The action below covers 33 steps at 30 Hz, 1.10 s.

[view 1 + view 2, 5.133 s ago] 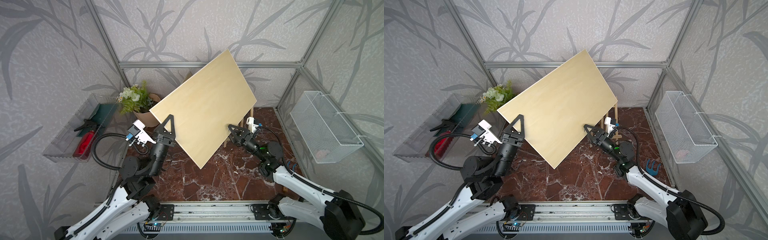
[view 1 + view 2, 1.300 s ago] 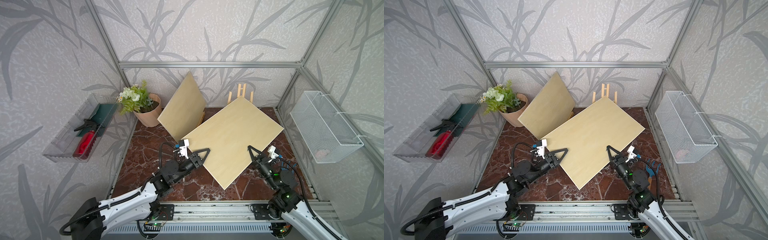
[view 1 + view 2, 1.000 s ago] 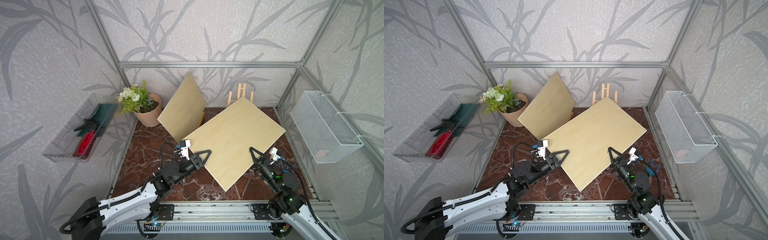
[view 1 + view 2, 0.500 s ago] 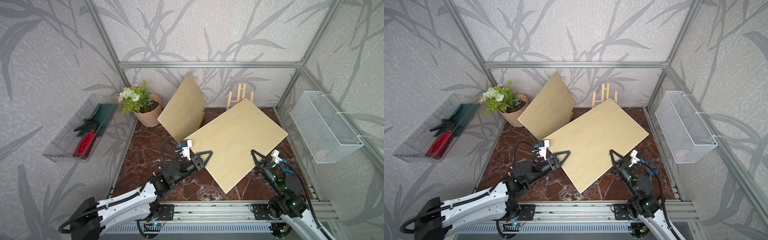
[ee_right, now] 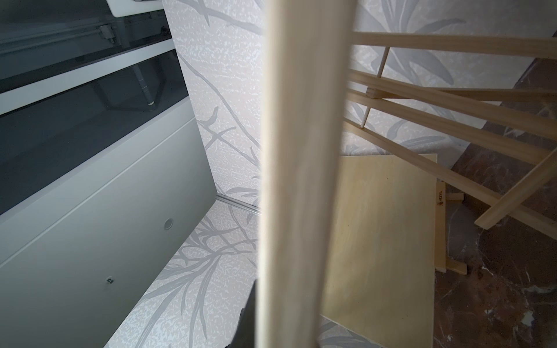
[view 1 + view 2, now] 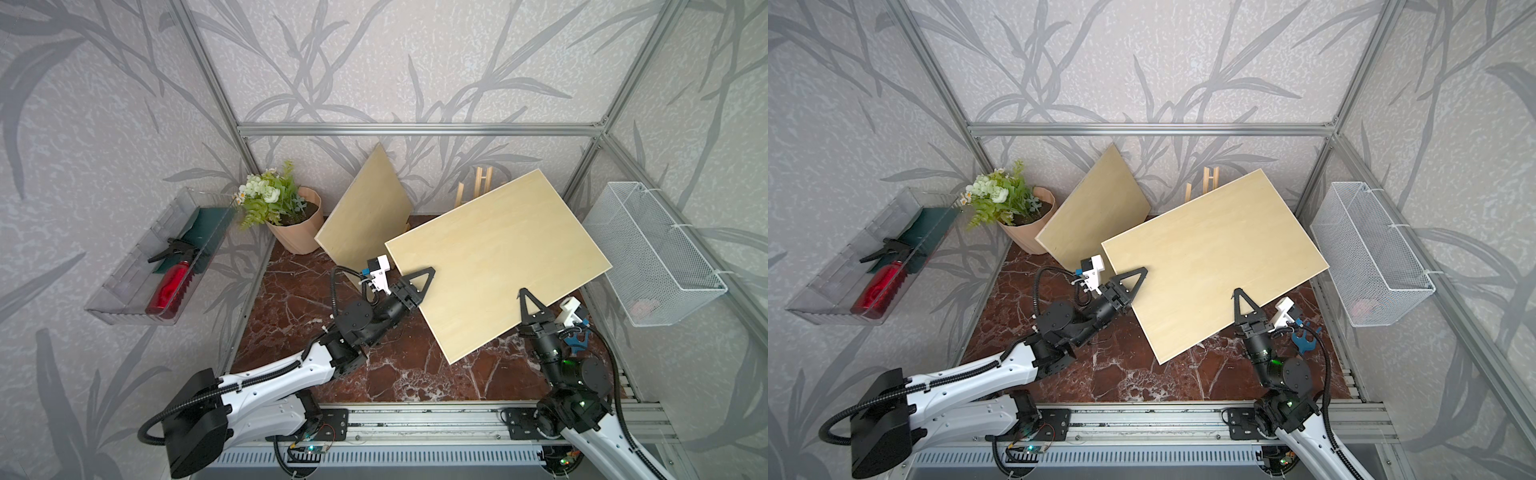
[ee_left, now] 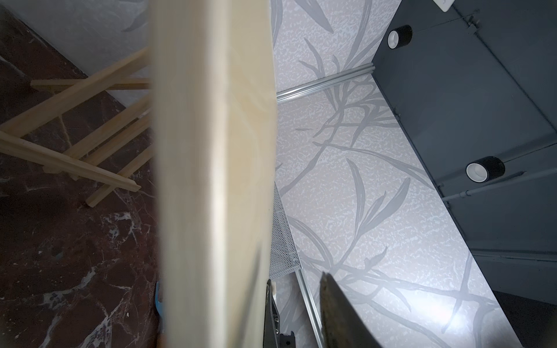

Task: Disassemble the easel
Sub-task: Place the drawing board at the center of the board.

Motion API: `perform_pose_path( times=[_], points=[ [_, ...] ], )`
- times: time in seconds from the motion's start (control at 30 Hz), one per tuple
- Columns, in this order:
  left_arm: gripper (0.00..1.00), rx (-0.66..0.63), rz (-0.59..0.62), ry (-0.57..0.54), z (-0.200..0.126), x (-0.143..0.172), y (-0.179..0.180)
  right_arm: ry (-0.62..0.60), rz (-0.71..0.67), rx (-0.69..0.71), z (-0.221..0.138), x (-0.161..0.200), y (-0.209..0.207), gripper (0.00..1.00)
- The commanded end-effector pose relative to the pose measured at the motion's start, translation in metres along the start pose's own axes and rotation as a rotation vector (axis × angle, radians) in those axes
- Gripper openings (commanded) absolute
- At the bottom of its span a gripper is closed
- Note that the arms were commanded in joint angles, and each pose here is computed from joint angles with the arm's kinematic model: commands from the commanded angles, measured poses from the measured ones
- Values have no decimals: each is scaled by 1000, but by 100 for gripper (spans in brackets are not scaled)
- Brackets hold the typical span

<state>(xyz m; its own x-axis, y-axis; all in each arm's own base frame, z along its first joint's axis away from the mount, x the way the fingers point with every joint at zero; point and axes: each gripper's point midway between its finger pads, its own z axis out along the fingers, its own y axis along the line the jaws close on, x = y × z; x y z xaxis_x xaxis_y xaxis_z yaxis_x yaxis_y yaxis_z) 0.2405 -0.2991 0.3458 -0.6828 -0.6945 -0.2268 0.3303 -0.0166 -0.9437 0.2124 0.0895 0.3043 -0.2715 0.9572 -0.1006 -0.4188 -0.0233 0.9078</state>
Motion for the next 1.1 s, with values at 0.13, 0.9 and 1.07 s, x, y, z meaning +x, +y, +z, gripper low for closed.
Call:
perform_pose_path(
  times=[0.13,0.9,1.07],
  points=[
    [40,319,-56,15,3,-5,-91,-83,-100,-115,6,-14,32,0],
    [0,281,104,44,-17,0,-87,-7,-103,-1,8,-5,24,0],
    [0,267,139,23,-26,-6,-92,50,-128,76,1,3,7,0]
  ],
)
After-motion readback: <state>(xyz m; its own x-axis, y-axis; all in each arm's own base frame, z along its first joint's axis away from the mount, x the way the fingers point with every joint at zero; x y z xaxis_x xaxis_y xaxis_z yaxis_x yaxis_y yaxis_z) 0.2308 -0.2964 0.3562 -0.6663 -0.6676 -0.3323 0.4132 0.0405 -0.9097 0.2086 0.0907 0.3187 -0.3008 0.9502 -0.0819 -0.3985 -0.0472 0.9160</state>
